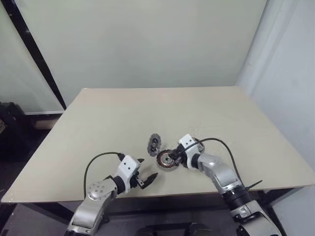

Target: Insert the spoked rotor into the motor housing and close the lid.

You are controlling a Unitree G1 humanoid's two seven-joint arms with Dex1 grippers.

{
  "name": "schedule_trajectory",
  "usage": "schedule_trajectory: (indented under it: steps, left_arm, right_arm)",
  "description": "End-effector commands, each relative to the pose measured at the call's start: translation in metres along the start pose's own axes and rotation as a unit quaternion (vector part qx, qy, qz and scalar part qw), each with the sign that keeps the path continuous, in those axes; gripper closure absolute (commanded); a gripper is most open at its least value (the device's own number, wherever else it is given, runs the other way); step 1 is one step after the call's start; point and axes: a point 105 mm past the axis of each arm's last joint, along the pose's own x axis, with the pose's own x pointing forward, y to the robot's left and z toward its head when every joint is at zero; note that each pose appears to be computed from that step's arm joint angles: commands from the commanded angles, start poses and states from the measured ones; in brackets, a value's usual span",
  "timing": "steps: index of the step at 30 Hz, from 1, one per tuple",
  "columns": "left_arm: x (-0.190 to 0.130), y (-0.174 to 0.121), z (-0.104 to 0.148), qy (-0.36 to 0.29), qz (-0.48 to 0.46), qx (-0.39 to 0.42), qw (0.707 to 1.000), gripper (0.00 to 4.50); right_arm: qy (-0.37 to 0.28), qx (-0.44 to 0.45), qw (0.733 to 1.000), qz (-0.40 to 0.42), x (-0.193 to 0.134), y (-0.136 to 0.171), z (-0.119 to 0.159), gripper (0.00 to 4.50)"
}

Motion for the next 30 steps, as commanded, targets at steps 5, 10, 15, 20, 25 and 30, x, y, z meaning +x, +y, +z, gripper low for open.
schedule_trajectory:
  steps: [5,10,15,20,25,30]
  left_arm:
    - [-0.006,0.008,0.009,-0.016,0.016,0.015,1.0,0.0]
    - [-0.007,0.008,0.009,-0.015,0.017,0.015,1.0,0.0]
    - [-0.008,0.008,0.008,-0.013,0.019,0.015,1.0,0.0]
    - [-0.009,0.008,0.008,-0.012,0.022,0.015,1.0,0.0]
    - [-0.009,0.008,0.008,-0.012,0.023,0.016,1.0,0.0]
    - [-0.009,0.008,0.008,-0.012,0.022,0.016,1.0,0.0]
  right_arm:
    - [-0.012,-0.023,1.0,0.004,0.008,0.002,0.011,3.69]
    - [-0.011,-0.024,1.0,0.005,0.01,0.003,0.01,3.69]
    - [-0.013,-0.025,1.0,0.006,0.012,0.004,0.01,3.69]
    - [-0.011,-0.029,1.0,0.002,0.014,0.002,0.009,3.69]
    - [-0.006,-0.03,1.0,0.003,0.014,0.001,0.006,3.69]
    - [0.0,-0.03,1.0,0.008,0.015,0.003,0.004,3.69]
